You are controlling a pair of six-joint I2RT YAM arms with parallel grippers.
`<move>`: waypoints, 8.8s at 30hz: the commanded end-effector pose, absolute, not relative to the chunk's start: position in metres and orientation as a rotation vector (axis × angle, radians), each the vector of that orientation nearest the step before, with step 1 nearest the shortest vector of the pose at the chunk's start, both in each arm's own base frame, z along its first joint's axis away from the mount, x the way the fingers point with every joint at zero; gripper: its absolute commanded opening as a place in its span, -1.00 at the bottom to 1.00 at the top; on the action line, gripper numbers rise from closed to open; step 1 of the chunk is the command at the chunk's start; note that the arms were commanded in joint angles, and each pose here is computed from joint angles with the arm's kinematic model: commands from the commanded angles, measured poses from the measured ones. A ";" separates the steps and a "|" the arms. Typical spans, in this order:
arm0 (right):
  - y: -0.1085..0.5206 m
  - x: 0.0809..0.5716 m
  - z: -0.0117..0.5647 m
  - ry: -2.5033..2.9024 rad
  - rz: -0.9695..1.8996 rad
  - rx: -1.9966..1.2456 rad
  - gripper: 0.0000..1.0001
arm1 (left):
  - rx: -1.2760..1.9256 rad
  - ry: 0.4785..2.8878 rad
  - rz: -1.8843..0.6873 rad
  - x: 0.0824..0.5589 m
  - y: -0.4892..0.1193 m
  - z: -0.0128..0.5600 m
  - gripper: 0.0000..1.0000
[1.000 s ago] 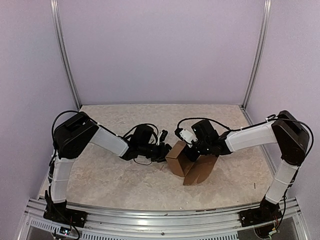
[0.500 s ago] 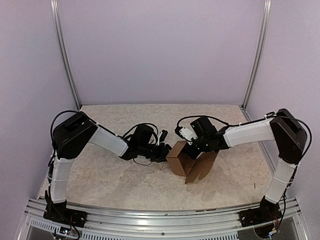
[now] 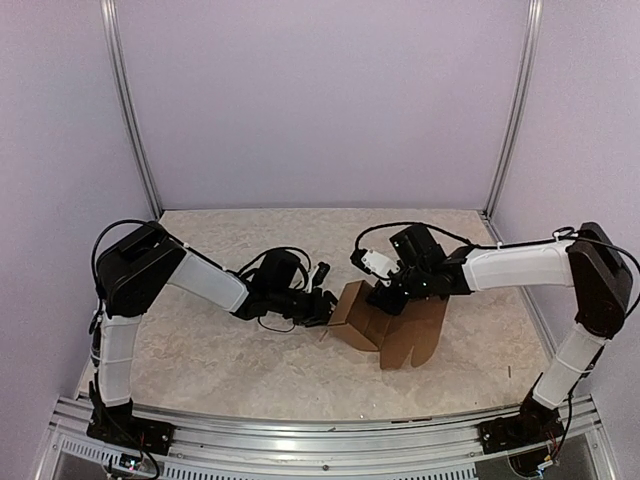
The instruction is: Fold the paper box
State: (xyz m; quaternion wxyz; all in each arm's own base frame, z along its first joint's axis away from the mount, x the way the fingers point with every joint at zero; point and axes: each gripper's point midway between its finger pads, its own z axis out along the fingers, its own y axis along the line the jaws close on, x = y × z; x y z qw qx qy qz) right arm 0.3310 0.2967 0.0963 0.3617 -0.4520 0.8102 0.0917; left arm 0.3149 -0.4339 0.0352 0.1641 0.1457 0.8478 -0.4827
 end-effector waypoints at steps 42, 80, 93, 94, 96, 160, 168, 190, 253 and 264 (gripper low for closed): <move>0.249 0.349 0.283 1.774 0.172 -1.135 0.99 | 0.760 2.217 -0.626 0.328 -0.391 0.103 0.12; 0.005 0.312 0.233 2.246 -0.120 -0.459 0.96 | 0.963 2.093 -1.053 0.317 -0.617 0.085 -0.25; 0.003 0.310 0.227 2.245 -0.126 -0.432 0.96 | 0.751 2.156 -1.212 0.341 -0.610 0.096 -0.97; 0.003 0.310 0.228 2.242 -0.123 -0.433 0.96 | 0.733 2.174 -1.219 0.341 -0.606 0.100 -0.98; 0.004 0.313 0.231 2.230 -0.117 -0.434 0.96 | 0.670 2.238 -1.212 0.344 -0.590 0.108 -0.99; 0.185 0.291 0.285 1.810 0.517 -1.094 0.99 | 0.359 1.981 -0.830 0.322 -0.282 0.304 0.97; 0.170 0.281 0.278 1.853 0.398 -1.169 0.99 | -0.018 1.899 -0.160 0.370 -0.212 0.304 0.98; 0.187 0.250 0.281 1.768 0.562 -1.311 0.99 | 0.497 2.086 -0.614 0.338 -0.344 0.224 0.98; 0.321 0.268 0.220 2.045 0.580 -1.654 -1.00 | 0.386 1.856 -0.606 0.254 -0.263 0.278 0.97; 0.330 0.254 0.205 1.865 0.660 -1.895 -1.00 | 0.919 1.699 -0.790 0.232 -0.311 0.287 0.67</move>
